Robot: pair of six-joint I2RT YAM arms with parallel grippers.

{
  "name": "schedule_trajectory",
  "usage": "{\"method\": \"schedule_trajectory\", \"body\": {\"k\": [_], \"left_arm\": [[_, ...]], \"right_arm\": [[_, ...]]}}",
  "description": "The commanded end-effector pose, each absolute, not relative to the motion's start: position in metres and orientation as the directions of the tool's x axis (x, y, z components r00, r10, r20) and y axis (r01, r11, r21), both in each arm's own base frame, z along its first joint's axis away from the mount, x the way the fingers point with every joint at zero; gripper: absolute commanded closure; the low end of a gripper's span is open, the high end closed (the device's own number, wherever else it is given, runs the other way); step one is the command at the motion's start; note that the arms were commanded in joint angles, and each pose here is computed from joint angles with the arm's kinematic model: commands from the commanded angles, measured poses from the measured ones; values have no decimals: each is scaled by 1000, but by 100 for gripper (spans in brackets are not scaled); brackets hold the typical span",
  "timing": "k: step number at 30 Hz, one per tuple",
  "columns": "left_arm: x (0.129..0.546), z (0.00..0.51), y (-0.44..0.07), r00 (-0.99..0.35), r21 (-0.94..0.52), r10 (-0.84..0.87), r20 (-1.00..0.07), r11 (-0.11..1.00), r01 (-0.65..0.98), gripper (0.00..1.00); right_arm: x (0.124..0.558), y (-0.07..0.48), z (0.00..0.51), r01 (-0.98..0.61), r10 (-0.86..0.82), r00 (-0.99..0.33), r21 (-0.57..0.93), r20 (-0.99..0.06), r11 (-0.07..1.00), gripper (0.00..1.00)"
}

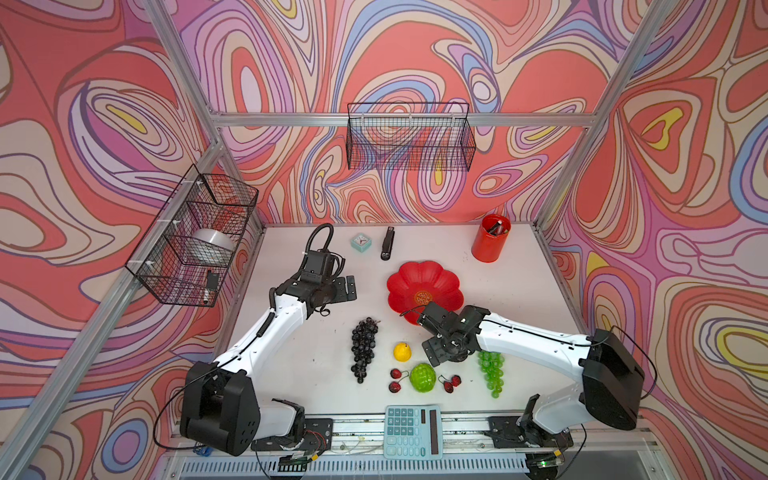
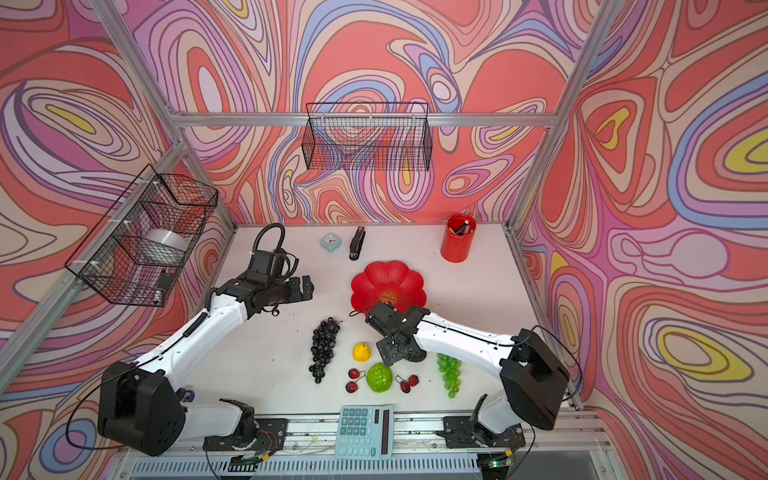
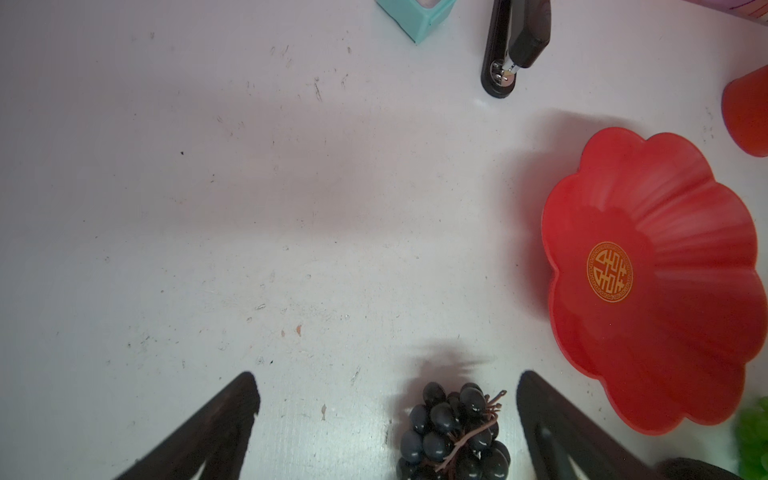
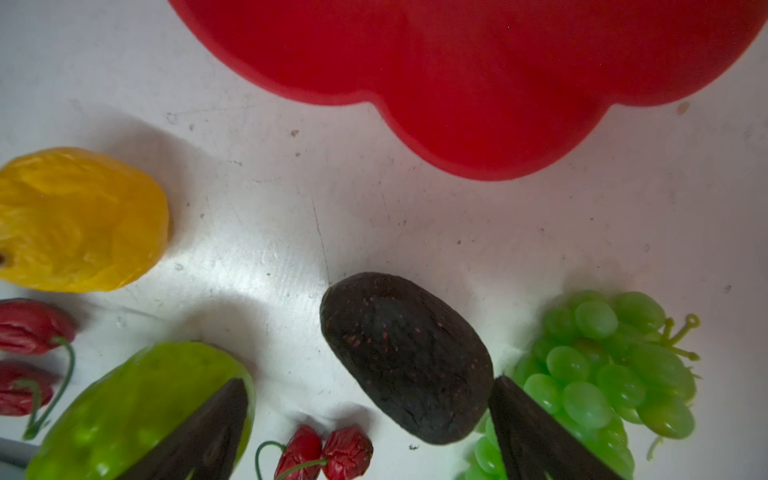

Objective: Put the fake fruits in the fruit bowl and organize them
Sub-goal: 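Reach the right gripper down and grasp the dark brown fruit, then lift the dark fruit with the right gripper and lower it into the red bowl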

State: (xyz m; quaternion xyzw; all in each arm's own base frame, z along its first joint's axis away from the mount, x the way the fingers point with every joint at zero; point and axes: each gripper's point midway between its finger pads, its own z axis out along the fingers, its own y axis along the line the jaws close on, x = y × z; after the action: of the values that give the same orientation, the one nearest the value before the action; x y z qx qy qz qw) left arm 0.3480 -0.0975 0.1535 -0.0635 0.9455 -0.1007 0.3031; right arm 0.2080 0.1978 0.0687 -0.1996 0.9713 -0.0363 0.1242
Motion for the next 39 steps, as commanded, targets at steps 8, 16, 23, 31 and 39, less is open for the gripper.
{"method": "schedule_trajectory", "body": {"k": [8,16,23,31,39], "left_arm": [[342,152,-100,-828,-251,-208,-521,964,-85,0],[341,154,-99,-828,-248,-210,-520,965,-89,0],[338,154,-100,-831,-258,-211,-514,963,-84,0],[338,153,-103,-833,-272,-217,-509,959,-83,0],[349,163,-103,-822,-253,-191,-536,966,-59,0]], "right_arm": [[221,192,41,-326,-324,-932,-17,-164,945,12],[213,194,35,-309,-303,-943,22,-138,951,16],[206,188,30,-289,-285,-952,12,-115,957,21],[206,186,29,-279,-277,-954,4,-112,960,48],[204,179,55,-257,-253,-955,9,-152,966,66]]}}
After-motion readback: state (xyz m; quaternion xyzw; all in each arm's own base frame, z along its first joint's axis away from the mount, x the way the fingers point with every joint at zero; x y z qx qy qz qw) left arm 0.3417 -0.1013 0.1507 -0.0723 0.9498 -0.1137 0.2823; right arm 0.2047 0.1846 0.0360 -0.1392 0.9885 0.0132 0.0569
